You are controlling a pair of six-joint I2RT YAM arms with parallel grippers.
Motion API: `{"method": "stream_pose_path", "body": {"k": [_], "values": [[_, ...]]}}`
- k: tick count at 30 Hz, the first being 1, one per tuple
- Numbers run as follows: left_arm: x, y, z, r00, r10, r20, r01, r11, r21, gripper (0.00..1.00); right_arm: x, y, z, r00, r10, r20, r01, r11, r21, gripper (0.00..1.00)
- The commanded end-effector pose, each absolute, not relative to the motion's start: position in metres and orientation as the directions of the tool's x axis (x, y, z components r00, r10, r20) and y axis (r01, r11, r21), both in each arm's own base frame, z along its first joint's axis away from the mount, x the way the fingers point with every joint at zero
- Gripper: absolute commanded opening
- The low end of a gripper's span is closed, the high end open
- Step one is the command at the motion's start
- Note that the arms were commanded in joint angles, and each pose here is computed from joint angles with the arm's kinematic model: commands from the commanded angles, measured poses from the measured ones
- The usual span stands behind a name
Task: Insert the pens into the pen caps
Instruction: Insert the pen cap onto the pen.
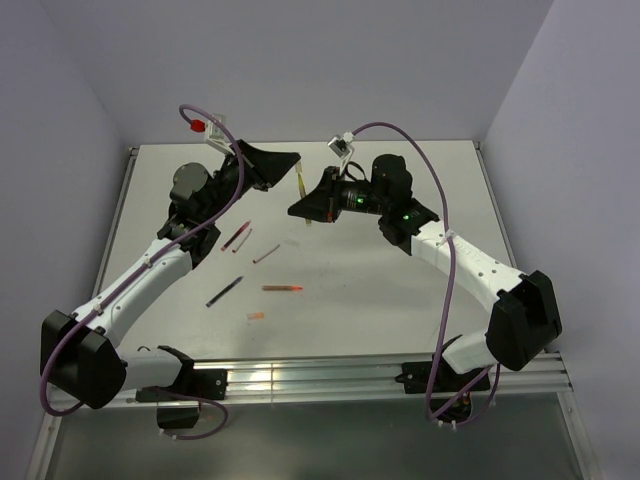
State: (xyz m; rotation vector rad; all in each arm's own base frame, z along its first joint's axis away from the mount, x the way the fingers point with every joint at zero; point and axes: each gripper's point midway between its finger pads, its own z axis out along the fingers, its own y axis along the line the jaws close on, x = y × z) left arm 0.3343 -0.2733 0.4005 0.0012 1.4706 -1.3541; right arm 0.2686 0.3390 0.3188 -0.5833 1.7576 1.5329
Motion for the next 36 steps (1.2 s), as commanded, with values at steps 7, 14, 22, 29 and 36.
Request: {"method": "stream_pose_path", "body": {"k": [7,14,22,29,36], "values": [[0.32,-0.273,0.423,-0.384,-0.622,-0.682,0.676,0.314,-0.667,0.0,0.276,0.337,0.346,-0.572,0.155,-0.805,-0.783,0.189,0.592,0.0],[0.319,-0.275,0.418,-0.395,-0.615,-0.682,0.672,0.313,-0.671,0.0,0.278,0.336,0.348,-0.57,0.161,-0.806,-0.782,0.194,0.592,0.0],[0.313,-0.279,0.417,-0.403,-0.599,-0.692,0.68,0.31,-0.665,0.0,0.284,0.334,0.348,-0.574,0.171,-0.801,-0.775,0.201,0.599,0.0],[0.294,-0.29,0.412,-0.436,-0.573,-0.694,0.703,0.265,-0.66,0.0,0.29,0.329,0.351,-0.554,0.201,-0.808,-0.774,0.232,0.589,0.0],[0.264,-0.287,0.412,-0.421,-0.56,-0.714,0.764,0.205,-0.611,0.0,0.297,0.321,0.351,-0.504,0.232,-0.832,-0.779,0.294,0.554,0.0]]}}
